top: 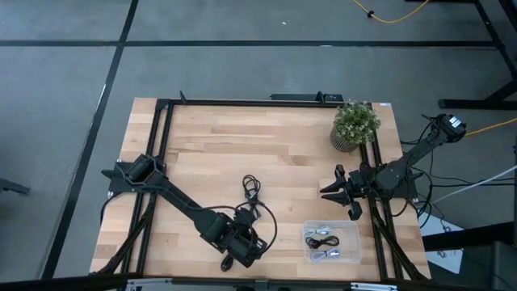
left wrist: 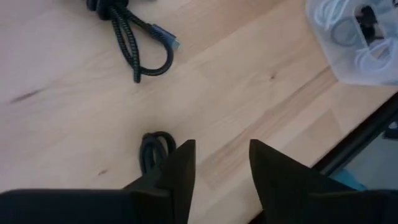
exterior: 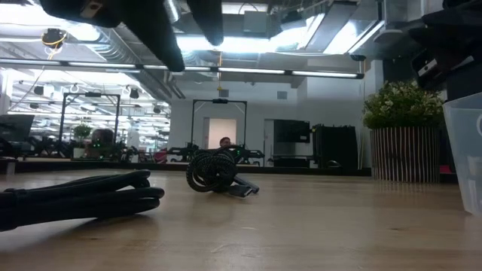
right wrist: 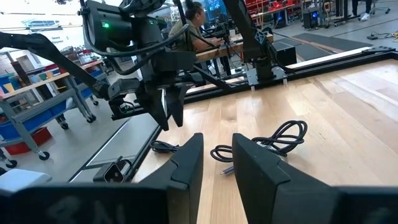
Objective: Pick and place USB-C Cables
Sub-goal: Put the bottom black charger cable into the transparent bin, then adjust the transparent bin
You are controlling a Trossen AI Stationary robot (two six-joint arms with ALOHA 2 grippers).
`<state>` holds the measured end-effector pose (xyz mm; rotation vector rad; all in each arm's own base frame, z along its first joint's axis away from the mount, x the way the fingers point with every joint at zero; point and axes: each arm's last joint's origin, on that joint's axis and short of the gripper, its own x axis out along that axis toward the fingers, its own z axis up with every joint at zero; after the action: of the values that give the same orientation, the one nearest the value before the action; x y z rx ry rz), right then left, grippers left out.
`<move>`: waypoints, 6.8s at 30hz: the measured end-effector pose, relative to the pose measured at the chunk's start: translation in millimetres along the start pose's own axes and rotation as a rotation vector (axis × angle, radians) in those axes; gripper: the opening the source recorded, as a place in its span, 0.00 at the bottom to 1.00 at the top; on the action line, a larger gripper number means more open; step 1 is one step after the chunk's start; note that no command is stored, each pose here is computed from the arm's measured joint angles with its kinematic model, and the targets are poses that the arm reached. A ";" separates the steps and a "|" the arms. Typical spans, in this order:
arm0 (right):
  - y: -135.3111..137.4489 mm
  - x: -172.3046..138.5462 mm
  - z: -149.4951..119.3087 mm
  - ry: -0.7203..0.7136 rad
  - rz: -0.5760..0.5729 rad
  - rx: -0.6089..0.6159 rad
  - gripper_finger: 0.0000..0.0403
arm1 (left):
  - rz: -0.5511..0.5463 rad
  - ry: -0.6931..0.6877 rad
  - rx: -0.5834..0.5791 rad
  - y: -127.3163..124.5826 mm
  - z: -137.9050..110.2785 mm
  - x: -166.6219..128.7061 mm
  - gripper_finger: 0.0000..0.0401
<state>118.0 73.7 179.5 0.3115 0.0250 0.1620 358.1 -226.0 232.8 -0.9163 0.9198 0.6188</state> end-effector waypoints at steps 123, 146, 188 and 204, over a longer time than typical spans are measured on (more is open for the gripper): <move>-3.8 -23.4 33.5 -0.257 0.019 0.012 0.22 | -0.702 -0.436 0.688 -105.7 120.4 106.2 0.37; -3.3 -23.3 32.8 -0.248 0.037 0.003 0.22 | -0.753 -0.502 0.683 -109.4 128.2 99.5 0.38; -1.1 -22.8 28.1 -0.186 0.141 0.029 0.22 | 0.404 -0.264 0.544 -3.5 173.0 20.1 0.37; -1.1 -22.1 25.0 -0.153 0.153 0.032 0.22 | 0.322 -0.122 0.471 5.9 176.2 79.8 0.36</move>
<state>97.6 61.5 203.0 0.3569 -0.1479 0.2896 461.9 -63.9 212.5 -0.3075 1.0529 0.6829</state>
